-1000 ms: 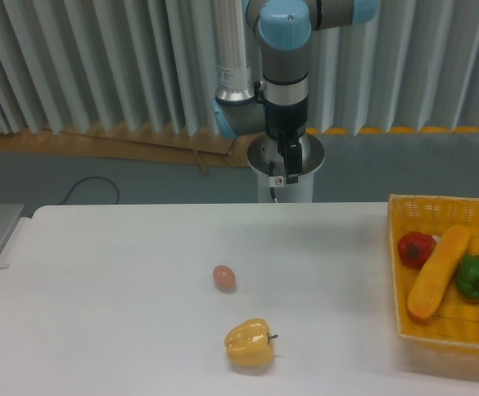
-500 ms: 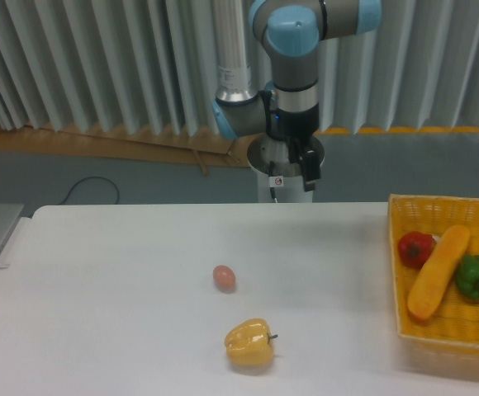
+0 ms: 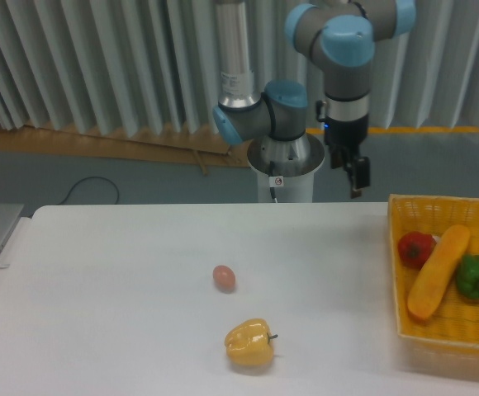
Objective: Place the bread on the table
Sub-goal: 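Move the gripper over the orange loaf in the yellow basket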
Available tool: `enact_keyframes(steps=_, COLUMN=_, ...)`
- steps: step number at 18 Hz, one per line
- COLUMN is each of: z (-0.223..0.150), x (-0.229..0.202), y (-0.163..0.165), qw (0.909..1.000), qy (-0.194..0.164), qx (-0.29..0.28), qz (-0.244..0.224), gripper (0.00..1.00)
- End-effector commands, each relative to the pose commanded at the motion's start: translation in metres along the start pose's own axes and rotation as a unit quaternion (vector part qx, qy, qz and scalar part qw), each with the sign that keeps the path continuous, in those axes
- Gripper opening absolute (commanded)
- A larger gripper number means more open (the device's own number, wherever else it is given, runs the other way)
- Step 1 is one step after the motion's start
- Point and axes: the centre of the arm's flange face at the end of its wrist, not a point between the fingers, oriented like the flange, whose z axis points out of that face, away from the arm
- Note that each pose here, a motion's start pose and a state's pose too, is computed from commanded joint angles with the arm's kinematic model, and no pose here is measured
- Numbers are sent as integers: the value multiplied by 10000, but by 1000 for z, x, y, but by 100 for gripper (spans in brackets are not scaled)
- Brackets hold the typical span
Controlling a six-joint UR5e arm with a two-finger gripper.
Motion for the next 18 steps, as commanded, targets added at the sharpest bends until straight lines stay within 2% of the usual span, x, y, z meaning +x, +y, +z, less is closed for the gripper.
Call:
enact_keyframes(steps=2, z=7, x=-5, y=4, qw=10000, qy=36, qx=23, qz=64, gripper=100)
enact_keyframes(steps=9, z=7, x=-18, y=33, qw=9996, qy=-222, qx=152, qz=16, gripper=100)
enact_keyframes(steps=13, z=33, x=-38, y=52, qw=9995, qy=-113, qx=232, qz=167, gripper=100)
enact_keyframes(steps=16, z=48, x=-55, y=57, qw=9994, qy=-176, qx=226, qz=181, gripper=100)
enact_keyframes(steps=18, z=63, x=-64, y=59, qw=9990, qy=-91, qx=422, qz=-136, gripper=100)
